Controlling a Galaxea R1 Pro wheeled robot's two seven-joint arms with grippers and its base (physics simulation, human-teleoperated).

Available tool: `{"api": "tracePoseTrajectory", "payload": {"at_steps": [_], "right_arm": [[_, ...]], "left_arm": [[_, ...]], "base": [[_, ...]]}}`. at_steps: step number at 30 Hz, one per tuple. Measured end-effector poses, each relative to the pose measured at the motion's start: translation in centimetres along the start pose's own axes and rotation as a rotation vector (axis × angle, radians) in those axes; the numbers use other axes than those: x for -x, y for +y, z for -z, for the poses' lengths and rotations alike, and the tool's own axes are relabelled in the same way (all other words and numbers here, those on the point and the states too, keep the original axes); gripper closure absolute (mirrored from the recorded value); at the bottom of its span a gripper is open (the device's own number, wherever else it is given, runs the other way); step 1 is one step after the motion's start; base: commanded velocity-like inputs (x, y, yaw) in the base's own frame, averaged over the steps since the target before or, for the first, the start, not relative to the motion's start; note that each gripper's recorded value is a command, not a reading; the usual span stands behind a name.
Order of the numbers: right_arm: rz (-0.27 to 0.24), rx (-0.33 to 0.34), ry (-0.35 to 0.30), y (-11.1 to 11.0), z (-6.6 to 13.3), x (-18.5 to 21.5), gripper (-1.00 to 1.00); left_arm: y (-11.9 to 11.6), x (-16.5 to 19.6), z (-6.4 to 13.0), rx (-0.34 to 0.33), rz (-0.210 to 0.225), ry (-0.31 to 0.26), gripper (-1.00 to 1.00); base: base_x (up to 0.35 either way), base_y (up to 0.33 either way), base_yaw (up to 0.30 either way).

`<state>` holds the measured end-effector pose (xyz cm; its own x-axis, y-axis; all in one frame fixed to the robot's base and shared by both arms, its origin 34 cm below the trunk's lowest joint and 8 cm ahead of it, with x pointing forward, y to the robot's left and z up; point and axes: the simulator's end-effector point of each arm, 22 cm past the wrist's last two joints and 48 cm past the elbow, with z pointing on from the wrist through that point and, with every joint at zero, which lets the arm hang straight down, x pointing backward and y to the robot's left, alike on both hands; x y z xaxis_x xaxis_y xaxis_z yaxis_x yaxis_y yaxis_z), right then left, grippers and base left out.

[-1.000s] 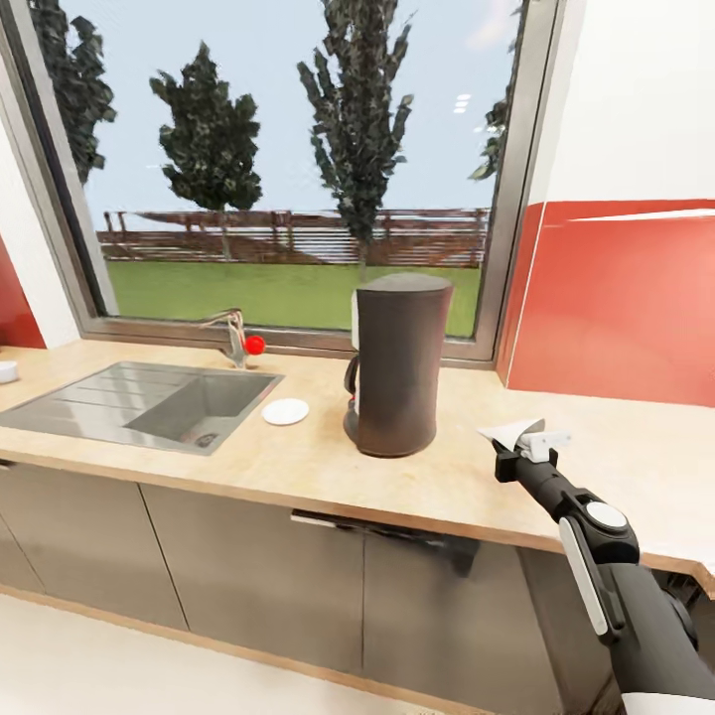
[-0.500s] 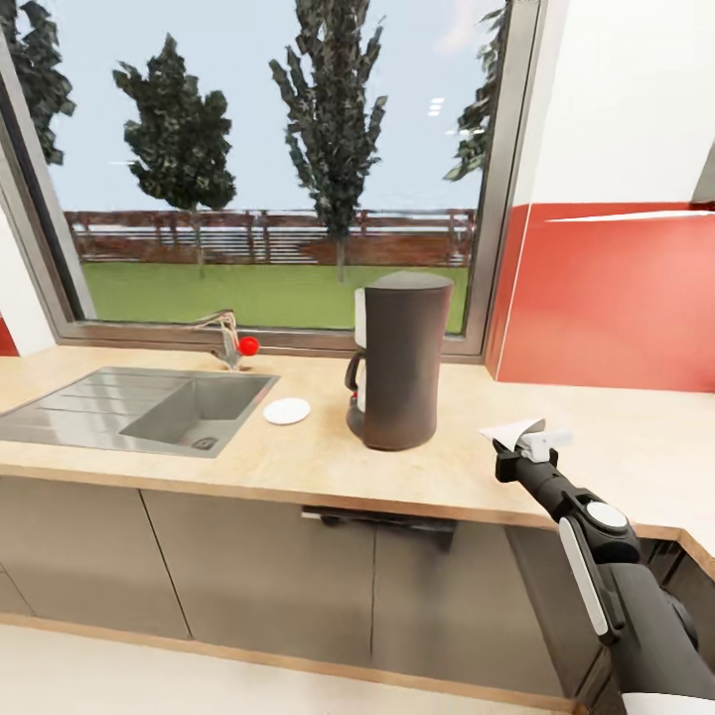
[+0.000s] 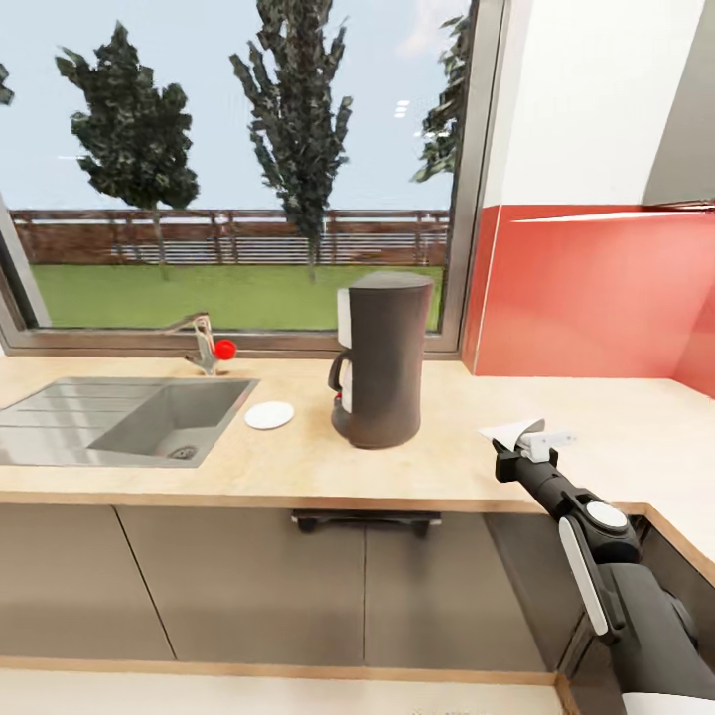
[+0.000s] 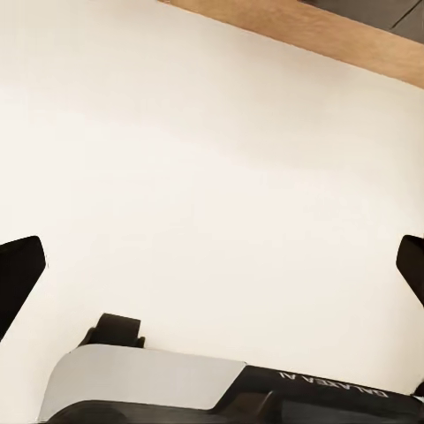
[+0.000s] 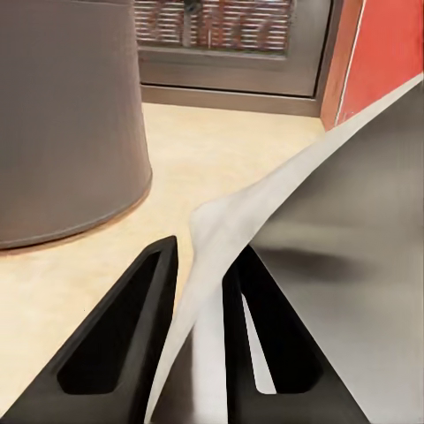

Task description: Set up a coffee station on the kitchen countertop: keep the coffee maker on the countertop, move the bottle of coffee from the kitchen shelf to the counter next to the coffee maker, place a paper coffee filter on top of the coffee maker, put the saucer next to the coffee maker with the coffee cup on the saucer, and place the electric kettle next to the coffee maker.

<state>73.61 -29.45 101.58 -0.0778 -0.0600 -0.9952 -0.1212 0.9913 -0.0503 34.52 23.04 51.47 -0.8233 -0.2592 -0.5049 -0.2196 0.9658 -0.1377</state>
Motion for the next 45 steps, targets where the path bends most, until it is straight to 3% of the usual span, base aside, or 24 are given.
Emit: {"api": "tracePoseTrajectory", "payload": {"at_steps": [5,11,22,45], "right_arm": [[0.000,-0.001,0.000,0.0,0.0,0.0,1.00],[0.000,0.000,0.000,0.0,0.0,0.0,1.00],[0.001,0.000,0.000,0.0,0.0,0.0,1.00],[0.001,0.001,0.000,0.1,0.0,0.0,1.00]], "left_arm": [[0.8,0.4,0.0,0.009,-0.007,-0.012,-1.00],[1.1,1.5,0.1,0.016,-0.007,-0.072,-1.00],[1.4,0.7,0.1,0.020,-0.008,-0.062,-1.00],[1.4,0.6,0.1,0.020,-0.009,-0.059,-1.00]], "base": [[0.000,0.019,-0.281],[0.000,0.149,-0.134],[0.000,0.134,-0.211],[-0.044,0.216,-0.091]]}}
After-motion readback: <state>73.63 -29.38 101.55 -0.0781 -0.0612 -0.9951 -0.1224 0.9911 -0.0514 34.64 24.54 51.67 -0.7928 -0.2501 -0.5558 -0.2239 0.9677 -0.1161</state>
